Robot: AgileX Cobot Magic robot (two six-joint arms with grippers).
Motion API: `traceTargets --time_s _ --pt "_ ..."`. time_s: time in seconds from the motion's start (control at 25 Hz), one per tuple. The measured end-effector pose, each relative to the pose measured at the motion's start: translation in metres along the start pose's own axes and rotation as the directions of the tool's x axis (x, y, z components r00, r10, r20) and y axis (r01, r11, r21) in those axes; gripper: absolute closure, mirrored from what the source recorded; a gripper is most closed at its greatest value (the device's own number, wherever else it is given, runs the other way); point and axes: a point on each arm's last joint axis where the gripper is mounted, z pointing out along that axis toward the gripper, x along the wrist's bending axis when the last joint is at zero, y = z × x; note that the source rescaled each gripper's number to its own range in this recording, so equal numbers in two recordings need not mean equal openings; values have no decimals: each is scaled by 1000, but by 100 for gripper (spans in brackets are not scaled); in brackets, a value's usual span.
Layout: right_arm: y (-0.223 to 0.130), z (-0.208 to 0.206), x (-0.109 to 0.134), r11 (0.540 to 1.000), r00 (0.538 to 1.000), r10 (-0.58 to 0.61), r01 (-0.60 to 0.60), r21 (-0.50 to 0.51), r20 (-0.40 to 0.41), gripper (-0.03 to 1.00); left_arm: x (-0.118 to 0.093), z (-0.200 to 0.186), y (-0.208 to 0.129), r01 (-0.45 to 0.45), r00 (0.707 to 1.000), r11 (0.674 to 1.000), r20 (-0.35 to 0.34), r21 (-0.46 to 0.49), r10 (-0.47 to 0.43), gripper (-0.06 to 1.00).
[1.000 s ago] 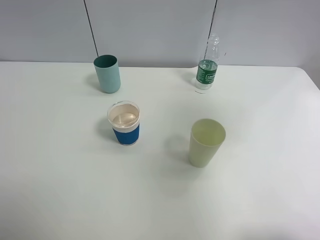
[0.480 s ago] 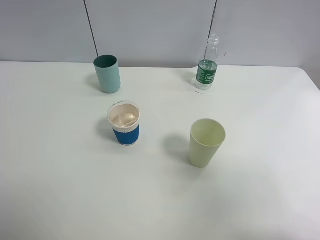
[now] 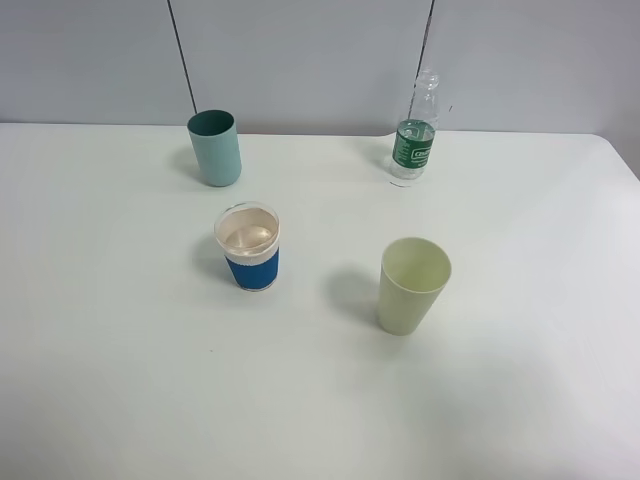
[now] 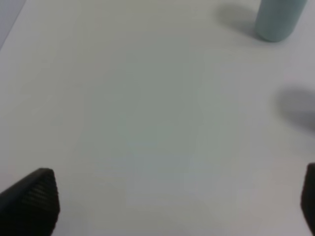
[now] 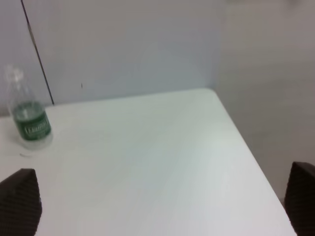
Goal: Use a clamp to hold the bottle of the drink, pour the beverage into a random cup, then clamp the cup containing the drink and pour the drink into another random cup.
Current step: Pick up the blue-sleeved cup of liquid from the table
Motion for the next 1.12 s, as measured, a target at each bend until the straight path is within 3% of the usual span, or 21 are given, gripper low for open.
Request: traceTargets --time_s 0.24,0.52,0.72,1.12 --pt "-27 19 7 994 999 21 -15 109 -50 -3 0 0 0 0 1000 1000 0 0 0 -6" --pt "-29 20 9 992 998 31 -23 125 -62 -3 0 0 0 0 1000 1000 0 0 0 -6" --pt "-42 17 6 962 999 14 -3 274 -39 -3 0 0 0 0 1000 1000 0 0 0 -6" --pt "-45 19 9 960 998 37 -19 279 -60 -3 0 0 0 0 1000 1000 0 0 0 -6"
